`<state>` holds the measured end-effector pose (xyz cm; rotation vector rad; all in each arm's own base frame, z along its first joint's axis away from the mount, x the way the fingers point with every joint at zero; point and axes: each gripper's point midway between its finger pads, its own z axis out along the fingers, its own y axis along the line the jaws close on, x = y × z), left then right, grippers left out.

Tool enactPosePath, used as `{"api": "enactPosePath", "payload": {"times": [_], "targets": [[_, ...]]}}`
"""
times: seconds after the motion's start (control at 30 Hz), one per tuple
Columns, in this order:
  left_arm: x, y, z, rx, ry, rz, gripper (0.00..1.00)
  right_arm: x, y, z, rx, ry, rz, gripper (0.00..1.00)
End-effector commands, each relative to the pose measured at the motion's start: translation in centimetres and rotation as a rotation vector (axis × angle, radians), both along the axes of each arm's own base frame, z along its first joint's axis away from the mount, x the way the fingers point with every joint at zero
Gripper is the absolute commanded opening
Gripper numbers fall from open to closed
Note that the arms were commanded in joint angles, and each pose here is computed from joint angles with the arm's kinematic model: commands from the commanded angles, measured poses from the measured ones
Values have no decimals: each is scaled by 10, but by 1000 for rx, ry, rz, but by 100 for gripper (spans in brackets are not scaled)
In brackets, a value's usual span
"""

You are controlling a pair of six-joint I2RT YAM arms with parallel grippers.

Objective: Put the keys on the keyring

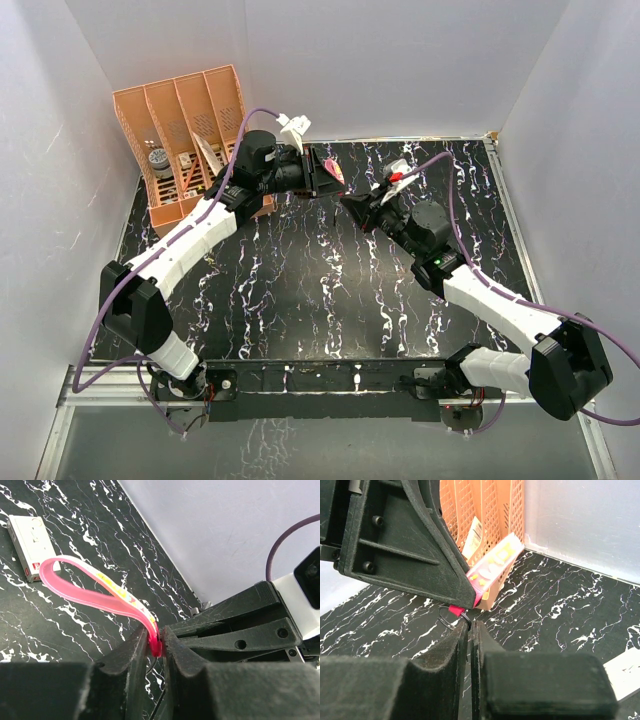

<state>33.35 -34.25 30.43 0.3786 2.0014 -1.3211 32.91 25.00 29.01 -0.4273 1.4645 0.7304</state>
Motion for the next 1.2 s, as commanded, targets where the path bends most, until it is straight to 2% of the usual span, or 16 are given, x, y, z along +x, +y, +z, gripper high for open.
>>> {"api": "enactPosePath", "payload": {"times": [0.0, 0.47, 0.83, 1.17], "targets": [[-1, 4, 23, -47, -49, 20, 20, -2, -4, 31, 68, -89, -10, 5], [-4, 8, 27, -59, -81, 35, 33, 1, -8, 30, 87, -81, -40, 3], [-13, 19, 45, -115, -215, 58, 36, 5, -9, 31, 105, -53, -61, 2], [-18, 17, 30, -112, -226, 23, 35, 6, -9, 35, 120, -43, -65, 2]]}}
